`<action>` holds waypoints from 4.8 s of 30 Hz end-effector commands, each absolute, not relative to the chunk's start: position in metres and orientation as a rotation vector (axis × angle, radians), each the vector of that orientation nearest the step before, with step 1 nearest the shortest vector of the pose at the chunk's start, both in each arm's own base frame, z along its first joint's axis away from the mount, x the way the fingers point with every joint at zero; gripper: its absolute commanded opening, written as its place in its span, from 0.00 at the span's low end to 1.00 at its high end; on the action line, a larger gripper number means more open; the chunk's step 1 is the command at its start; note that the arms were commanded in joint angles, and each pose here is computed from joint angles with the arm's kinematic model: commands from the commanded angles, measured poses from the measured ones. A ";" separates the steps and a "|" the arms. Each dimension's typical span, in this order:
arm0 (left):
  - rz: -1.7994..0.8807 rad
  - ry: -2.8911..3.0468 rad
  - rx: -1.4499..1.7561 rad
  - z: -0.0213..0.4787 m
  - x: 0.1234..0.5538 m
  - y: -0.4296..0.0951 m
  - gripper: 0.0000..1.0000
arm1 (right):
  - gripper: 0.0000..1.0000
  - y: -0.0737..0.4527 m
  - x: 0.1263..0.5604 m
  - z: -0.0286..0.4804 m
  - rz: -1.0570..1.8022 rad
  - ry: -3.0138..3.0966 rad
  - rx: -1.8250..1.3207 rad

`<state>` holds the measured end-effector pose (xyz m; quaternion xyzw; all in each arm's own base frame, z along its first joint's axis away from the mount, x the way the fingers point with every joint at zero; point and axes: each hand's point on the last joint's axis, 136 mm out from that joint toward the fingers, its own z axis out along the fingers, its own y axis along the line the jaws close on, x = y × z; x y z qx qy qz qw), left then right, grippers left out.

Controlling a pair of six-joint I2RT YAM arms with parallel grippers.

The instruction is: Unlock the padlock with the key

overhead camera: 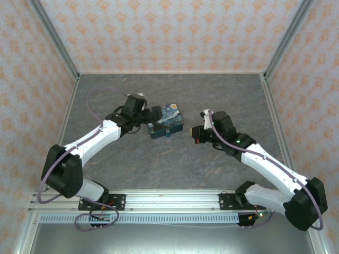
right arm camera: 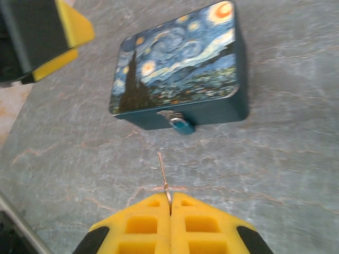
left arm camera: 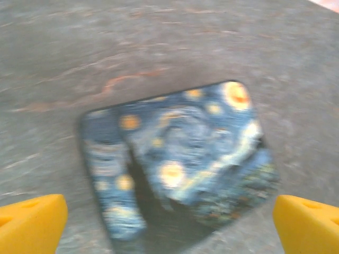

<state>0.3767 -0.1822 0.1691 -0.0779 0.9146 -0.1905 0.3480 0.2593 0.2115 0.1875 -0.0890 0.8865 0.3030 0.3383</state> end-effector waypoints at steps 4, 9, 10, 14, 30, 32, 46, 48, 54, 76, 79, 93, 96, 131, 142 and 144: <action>-0.482 2.437 -0.036 0.162 0.383 -0.239 0.99 | 0.00 0.178 0.261 0.187 0.656 2.348 -0.081; -0.503 2.470 0.034 0.152 0.395 -0.276 0.99 | 0.00 0.179 0.257 0.192 0.678 2.353 -0.078; -0.501 2.476 0.043 0.150 0.397 -0.280 0.99 | 0.00 0.178 0.257 0.193 0.678 2.352 -0.077; -0.510 2.496 0.091 0.143 0.401 -0.300 0.99 | 0.00 0.176 0.255 0.191 0.660 2.358 -0.077; -0.549 2.611 0.145 0.097 0.396 -0.334 0.98 | 0.00 0.157 0.251 0.196 0.564 2.356 -0.049; -0.560 2.623 0.167 0.095 0.386 -0.336 0.98 | 0.00 0.156 0.251 0.196 0.555 2.356 -0.048; -0.646 2.618 0.240 0.112 0.319 -0.319 0.98 | 0.00 0.160 0.254 0.188 0.573 2.362 -0.040; -0.683 2.594 0.247 0.121 0.317 -0.321 0.98 | 0.00 0.165 0.254 0.187 0.605 2.364 -0.048; -0.680 2.464 0.225 0.156 0.312 -0.301 0.97 | 0.00 0.191 0.255 0.182 0.772 2.349 -0.091; -0.749 2.243 -0.066 0.110 0.258 -0.187 1.00 | 0.00 0.309 0.322 0.144 1.186 2.378 -0.182; -0.789 2.223 -0.113 0.102 0.260 -0.177 1.00 | 0.00 0.315 0.329 0.138 1.184 2.391 -0.185; -0.837 2.247 -0.016 0.080 0.277 -0.197 0.99 | 0.00 0.301 0.321 0.074 1.053 2.595 -0.101; -0.850 2.220 0.002 0.078 0.284 -0.203 0.95 | 0.00 0.299 0.318 0.067 1.042 2.618 -0.096; -0.796 2.304 0.076 0.030 0.313 -0.239 0.53 | 0.00 0.298 0.317 0.064 1.033 2.633 -0.103; -0.766 2.304 0.007 0.032 0.319 -0.236 0.38 | 0.00 0.298 0.315 0.063 1.040 2.631 -0.101; -0.765 2.298 -0.007 0.034 0.321 -0.236 0.37 | 0.00 0.298 0.315 0.063 1.044 2.630 -0.100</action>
